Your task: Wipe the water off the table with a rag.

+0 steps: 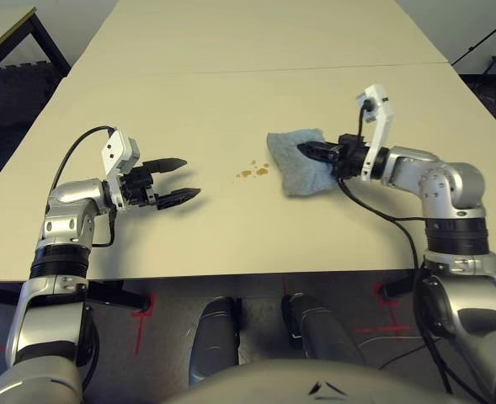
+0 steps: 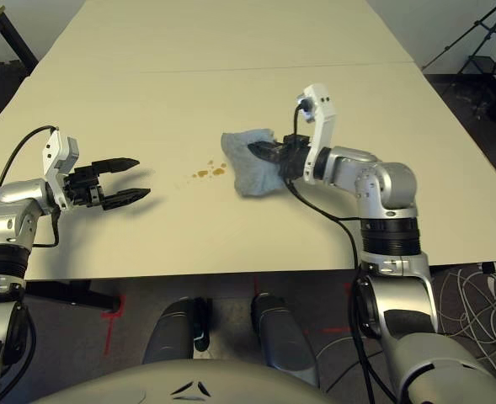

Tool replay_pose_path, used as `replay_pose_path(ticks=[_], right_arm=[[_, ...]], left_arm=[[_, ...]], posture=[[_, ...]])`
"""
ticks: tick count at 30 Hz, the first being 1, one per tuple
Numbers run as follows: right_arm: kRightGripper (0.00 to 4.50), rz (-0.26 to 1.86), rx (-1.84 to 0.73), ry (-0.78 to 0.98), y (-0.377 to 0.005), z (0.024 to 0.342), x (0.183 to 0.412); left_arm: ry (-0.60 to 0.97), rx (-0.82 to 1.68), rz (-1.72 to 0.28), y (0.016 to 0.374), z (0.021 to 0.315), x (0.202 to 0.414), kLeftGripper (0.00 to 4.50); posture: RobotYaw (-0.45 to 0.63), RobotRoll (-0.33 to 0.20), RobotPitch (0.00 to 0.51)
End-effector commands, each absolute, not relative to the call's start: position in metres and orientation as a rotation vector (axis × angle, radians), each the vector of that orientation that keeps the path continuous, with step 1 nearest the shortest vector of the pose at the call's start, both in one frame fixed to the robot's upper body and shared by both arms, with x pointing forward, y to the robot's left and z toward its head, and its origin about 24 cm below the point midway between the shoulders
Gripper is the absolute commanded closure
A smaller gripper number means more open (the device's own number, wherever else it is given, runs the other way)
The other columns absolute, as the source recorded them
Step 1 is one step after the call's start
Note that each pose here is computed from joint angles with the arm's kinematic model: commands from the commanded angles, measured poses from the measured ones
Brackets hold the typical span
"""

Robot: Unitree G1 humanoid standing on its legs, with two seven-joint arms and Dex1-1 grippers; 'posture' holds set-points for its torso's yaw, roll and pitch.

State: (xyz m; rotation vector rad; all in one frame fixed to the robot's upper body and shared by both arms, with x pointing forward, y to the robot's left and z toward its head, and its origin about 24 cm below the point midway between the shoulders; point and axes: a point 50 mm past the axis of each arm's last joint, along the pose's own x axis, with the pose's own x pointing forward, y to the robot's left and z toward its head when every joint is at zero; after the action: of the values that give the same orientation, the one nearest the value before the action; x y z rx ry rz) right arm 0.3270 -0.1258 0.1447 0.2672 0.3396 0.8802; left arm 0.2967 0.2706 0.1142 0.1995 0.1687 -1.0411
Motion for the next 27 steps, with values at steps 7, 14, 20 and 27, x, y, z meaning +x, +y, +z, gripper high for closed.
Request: replay_pose_path(ticks=[7, 14, 20, 27], right_arm=[[4.48, 0.797, 0.077, 0.303, -0.122, 0.121, 0.346], [4.48, 0.833, -0.037, 0.319, -0.111, 0.106, 0.349], [4.48, 0.938, -0.022, 0.361, -0.085, 0.096, 0.34], [4.48, 1.039, -0.019, 0.377, -0.06, 0.092, 0.333]], left_arm=[[0.175, 0.219, -1.041, 0.272, 0.114, 0.292, 0.0], [0.168, 0.217, -1.044, 0.27, 0.114, 0.292, 0.0], [0.164, 0.214, -1.048, 0.268, 0.113, 0.293, 0.0], [0.166, 0.212, -1.05, 0.268, 0.112, 0.293, 0.0]], posture=[[-0.13, 0.0, 0.129], [-0.13, 0.0, 0.123], [-0.14, 0.0, 0.116], [-0.13, 0.0, 0.115]])
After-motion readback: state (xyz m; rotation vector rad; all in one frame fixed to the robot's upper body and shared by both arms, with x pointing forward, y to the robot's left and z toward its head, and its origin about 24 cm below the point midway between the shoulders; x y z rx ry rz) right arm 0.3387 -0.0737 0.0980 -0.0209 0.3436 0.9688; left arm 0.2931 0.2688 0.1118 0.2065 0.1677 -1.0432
